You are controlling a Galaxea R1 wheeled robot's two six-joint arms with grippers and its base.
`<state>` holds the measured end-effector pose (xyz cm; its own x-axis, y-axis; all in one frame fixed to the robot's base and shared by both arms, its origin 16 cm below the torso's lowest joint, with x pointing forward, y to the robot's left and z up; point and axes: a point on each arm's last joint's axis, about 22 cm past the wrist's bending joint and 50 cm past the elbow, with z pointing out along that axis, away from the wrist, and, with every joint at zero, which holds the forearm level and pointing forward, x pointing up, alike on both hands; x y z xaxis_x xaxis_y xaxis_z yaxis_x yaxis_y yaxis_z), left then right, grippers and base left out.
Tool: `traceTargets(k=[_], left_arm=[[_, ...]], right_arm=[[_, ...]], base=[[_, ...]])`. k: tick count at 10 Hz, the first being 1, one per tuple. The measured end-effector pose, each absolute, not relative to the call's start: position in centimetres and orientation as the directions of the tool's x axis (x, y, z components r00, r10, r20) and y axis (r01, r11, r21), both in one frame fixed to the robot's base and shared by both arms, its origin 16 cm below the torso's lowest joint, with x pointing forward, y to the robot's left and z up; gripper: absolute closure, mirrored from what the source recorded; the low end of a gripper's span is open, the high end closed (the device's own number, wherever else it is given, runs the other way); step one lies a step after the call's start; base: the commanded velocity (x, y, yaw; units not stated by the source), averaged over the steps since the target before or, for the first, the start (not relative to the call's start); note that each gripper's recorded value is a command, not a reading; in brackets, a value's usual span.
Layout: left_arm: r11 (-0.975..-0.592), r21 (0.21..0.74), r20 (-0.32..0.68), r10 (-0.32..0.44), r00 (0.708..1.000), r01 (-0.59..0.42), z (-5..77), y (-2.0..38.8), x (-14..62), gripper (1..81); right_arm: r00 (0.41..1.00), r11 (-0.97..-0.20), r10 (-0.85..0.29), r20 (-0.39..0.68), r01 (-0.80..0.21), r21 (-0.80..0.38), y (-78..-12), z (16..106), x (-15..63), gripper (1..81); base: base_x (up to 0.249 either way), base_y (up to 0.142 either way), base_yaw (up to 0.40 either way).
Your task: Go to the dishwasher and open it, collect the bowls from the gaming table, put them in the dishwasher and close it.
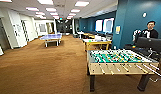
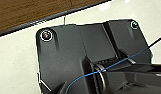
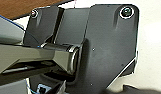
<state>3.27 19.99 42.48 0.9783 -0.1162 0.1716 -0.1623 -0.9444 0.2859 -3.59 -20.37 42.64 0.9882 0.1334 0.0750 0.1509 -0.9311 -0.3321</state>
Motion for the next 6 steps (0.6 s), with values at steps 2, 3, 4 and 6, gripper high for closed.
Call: traceTargets(k=[2,3,4,6], left_arm=[[-0.946,0.281,0.184,-0.115,0.976,-0.164,42.54,20.3,4.16,1.0],[-0.946,0.28,0.178,-0.116,0.977,-0.163,42.49,20.36,3.72,1.0],[-0.946,0.281,0.172,-0.117,0.978,-0.162,42.46,20.36,3.42,1.0],[-0.947,0.278,0.175,-0.117,0.978,-0.163,42.47,20.56,3.6,1.0]], right_arm=[[0.987,-0.93,0.133,0.087,0.154,-0.335,-19.94,42.68,-2.83,1.0],[0.988,-0.93,0.133,0.083,0.153,-0.335,-19.97,42.68,-3.07,1.0],[0.988,-0.929,0.135,0.077,0.153,-0.337,-19.92,42.67,-3.48,1.0],[0.988,-0.927,0.134,0.081,0.154,-0.342,-19.42,42.71,-3.31,1.0]], base=[[0.088,0.08,0.0],[0.088,0.074,0.0],[0.092,0.0,0.0],[0.104,0.0,0.0]])
